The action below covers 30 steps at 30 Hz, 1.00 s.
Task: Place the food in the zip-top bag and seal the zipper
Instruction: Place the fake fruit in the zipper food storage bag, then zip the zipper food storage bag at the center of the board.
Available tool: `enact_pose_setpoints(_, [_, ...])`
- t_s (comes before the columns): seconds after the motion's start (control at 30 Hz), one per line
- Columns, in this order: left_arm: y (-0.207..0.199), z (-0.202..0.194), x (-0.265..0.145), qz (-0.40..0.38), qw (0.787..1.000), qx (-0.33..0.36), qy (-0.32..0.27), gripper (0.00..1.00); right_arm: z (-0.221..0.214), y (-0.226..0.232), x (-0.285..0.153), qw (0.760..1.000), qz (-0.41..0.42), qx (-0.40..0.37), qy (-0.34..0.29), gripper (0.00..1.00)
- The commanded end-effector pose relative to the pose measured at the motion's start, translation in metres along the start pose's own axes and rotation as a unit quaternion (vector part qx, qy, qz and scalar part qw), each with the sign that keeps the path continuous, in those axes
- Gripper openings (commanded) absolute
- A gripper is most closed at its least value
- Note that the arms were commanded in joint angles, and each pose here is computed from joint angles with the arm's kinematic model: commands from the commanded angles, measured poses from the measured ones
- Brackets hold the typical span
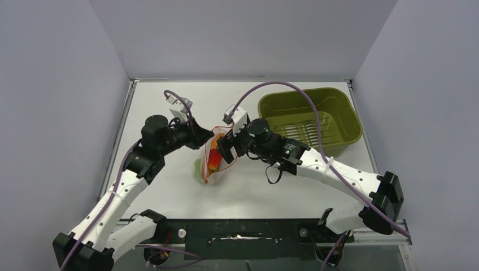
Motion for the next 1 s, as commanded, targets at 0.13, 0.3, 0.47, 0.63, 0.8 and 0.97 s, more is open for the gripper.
enact_pose_setpoints(0.13, [-0.015, 0.013, -0.007, -0.080, 0.994, 0.072, -0.035, 0.00, 0.039, -0.008, -0.068, 0.991, 0.002, -0.113, -0.075, 0.80])
enact_pose_setpoints(0.3, [-0.017, 0.009, -0.010, -0.124, 0.986, 0.116, 0.001, 0.00, 0.018, -0.011, -0.100, 0.979, 0.040, -0.195, -0.051, 0.65])
enact_pose_setpoints(0.47, [-0.019, 0.002, -0.018, -0.165, 0.970, 0.177, 0.016, 0.00, -0.001, -0.007, -0.121, 0.964, 0.103, -0.241, -0.043, 0.52])
enact_pose_setpoints(0.63, [-0.021, -0.003, -0.022, -0.202, 0.956, 0.213, 0.024, 0.00, -0.025, -0.008, -0.122, 0.944, 0.142, -0.296, -0.035, 0.51])
enact_pose_setpoints(0.8, [-0.024, -0.012, -0.023, -0.254, 0.941, 0.223, 0.027, 0.00, -0.036, -0.012, -0.108, 0.937, 0.129, -0.321, -0.042, 0.53])
enact_pose_setpoints(0.97, [-0.023, -0.026, -0.025, -0.289, 0.925, 0.244, 0.033, 0.00, -0.037, -0.012, -0.098, 0.930, 0.135, -0.341, -0.033, 0.56])
Point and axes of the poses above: each gripper's point midway between its finger pads, its own x axis out along the fingers, its own y axis along the line the jaws close on, z = x × y, the point moved 10 cm from there along -x, back along the fingers, and after that the axes turned 1 degree about x, right-handed, at the moved point
